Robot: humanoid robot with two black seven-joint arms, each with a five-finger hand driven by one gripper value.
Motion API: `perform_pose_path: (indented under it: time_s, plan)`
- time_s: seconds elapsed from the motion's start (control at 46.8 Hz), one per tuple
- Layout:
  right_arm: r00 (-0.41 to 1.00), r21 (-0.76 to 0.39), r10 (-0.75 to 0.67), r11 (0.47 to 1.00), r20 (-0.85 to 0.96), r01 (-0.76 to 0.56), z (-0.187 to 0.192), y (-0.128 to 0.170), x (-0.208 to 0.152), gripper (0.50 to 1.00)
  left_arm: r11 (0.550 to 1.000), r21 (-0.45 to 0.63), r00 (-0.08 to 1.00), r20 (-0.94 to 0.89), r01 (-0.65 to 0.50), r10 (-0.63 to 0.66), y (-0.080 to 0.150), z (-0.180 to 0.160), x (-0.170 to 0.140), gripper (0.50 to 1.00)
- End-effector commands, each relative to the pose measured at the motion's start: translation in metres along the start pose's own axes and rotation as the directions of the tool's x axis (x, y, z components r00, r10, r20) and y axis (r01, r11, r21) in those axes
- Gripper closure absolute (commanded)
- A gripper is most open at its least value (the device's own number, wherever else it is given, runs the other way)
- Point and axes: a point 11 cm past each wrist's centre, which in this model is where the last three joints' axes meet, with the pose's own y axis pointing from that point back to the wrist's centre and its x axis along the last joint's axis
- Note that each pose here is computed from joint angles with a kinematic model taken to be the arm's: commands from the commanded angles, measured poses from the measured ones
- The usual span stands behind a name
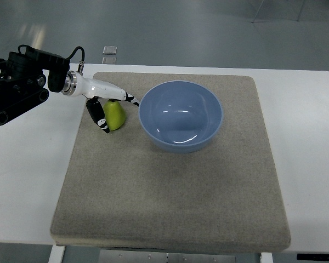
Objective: Place pear in bowl with left hand
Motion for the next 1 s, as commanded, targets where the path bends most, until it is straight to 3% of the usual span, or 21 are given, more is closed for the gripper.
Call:
perform_pose_path:
  time_s: [0.0, 0.15, 0.299, 0.427, 0.513, 0.641, 0.983]
  plan:
    - [1.000, 0.000, 0.000, 1.000, 0.000, 0.000, 0.000, 0.000, 0.000, 0.576, 1.000, -0.001, 1.000, -0.003, -0.005, 0.005, 0.000, 0.000, 0.001, 0.510]
    - [1.000, 0.000, 0.000, 1.000, 0.001, 0.000, 0.000, 0.000, 0.000, 0.576, 1.000, -0.001, 1.000, -0.001, -0.005, 0.005, 0.000, 0.000, 0.002, 0.531]
    - [1.000, 0.000, 0.000, 1.000, 0.000, 0.000, 0.000, 0.000, 0.000, 0.576, 1.000, -0.002, 1.000, -0.001, -0.002, 0.002, 0.000, 0.001, 0.002, 0.662]
    - [1.000, 0.000, 0.000, 1.000, 0.000, 0.000, 0.000, 0.000, 0.000, 0.574, 1.000, 0.003, 1.000, -0.003, 0.003, -0.003, 0.000, -0.001, 0.000, 0.838]
    - [1.000, 0.000, 0.000, 1.000, 0.000, 0.000, 0.000, 0.000, 0.000, 0.576, 1.000, 0.010, 1.000, -0.006, -0.002, 0.002, 0.001, -0.003, 0.001, 0.859]
    - [1.000, 0.000, 0.000, 1.000, 0.000, 0.000, 0.000, 0.000, 0.000, 0.576, 1.000, 0.013, 1.000, -0.003, -0.011, 0.011, 0.003, -0.004, 0.006, 1.000]
    - [1.000, 0.000, 0.000, 1.000, 0.000, 0.000, 0.000, 0.000, 0.000, 0.576, 1.000, 0.014, 1.000, -0.004, -0.023, 0.023, 0.005, -0.004, 0.010, 1.000]
